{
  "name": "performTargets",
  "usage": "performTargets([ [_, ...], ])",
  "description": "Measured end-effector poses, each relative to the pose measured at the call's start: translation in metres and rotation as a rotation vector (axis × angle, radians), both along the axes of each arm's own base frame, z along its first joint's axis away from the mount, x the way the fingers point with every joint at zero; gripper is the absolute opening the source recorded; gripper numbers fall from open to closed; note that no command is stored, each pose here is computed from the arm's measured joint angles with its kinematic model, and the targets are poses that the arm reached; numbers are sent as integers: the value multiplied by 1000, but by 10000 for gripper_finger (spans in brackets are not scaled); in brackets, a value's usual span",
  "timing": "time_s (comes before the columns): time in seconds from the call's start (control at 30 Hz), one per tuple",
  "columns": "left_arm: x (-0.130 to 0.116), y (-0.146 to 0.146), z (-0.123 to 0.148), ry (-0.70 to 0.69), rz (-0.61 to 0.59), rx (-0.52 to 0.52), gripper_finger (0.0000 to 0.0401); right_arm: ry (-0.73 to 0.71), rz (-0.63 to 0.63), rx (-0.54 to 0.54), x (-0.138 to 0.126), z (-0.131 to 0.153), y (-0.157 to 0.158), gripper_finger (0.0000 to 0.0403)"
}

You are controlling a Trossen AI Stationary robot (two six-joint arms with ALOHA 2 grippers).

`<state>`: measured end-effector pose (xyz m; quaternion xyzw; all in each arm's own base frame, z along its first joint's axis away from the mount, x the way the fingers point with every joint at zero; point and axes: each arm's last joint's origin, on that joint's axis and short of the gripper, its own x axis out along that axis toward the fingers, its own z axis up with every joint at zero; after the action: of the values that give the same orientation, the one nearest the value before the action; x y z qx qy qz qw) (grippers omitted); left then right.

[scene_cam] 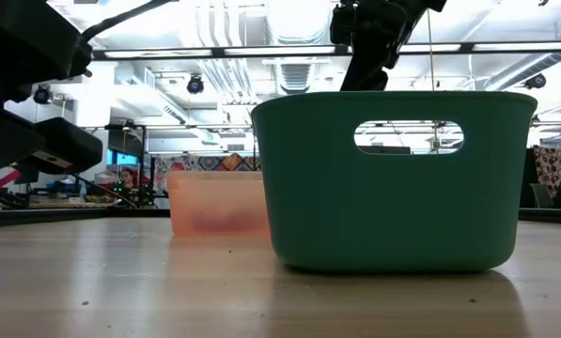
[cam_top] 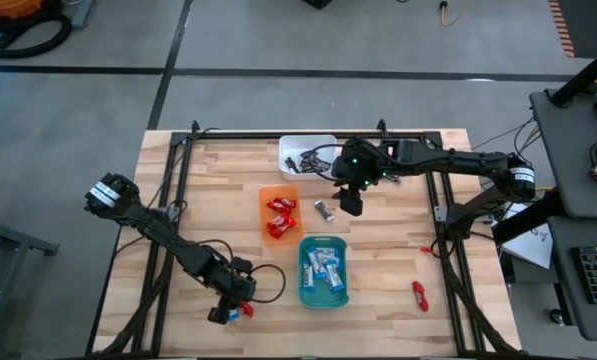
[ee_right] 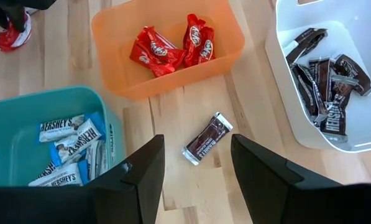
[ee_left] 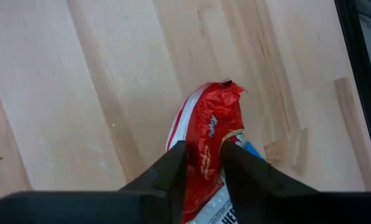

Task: Sort candy
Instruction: Put the red chocolate bar into the orange bin

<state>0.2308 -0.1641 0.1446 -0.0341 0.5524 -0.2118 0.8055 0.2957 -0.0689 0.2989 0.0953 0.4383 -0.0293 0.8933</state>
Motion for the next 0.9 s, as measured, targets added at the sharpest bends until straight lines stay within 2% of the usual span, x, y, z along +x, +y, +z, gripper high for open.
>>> performTargets([
  [0.33, 0, 0, 0, -8, -24, 9, 9, 0, 0, 0, 0, 0, 0, 176],
  [0.53, -2, 3, 10, -46, -39, 15, 5, -1, 3, -2, 0, 0, 0, 176],
  [0.73, -7, 20, 36, -171, -12, 113, 5, 0, 9, -6, 0, 0, 0, 176],
  [0.9, -8, 45, 66, -354, 60, 244, 5, 0, 9, -6, 0, 0, 0, 176],
])
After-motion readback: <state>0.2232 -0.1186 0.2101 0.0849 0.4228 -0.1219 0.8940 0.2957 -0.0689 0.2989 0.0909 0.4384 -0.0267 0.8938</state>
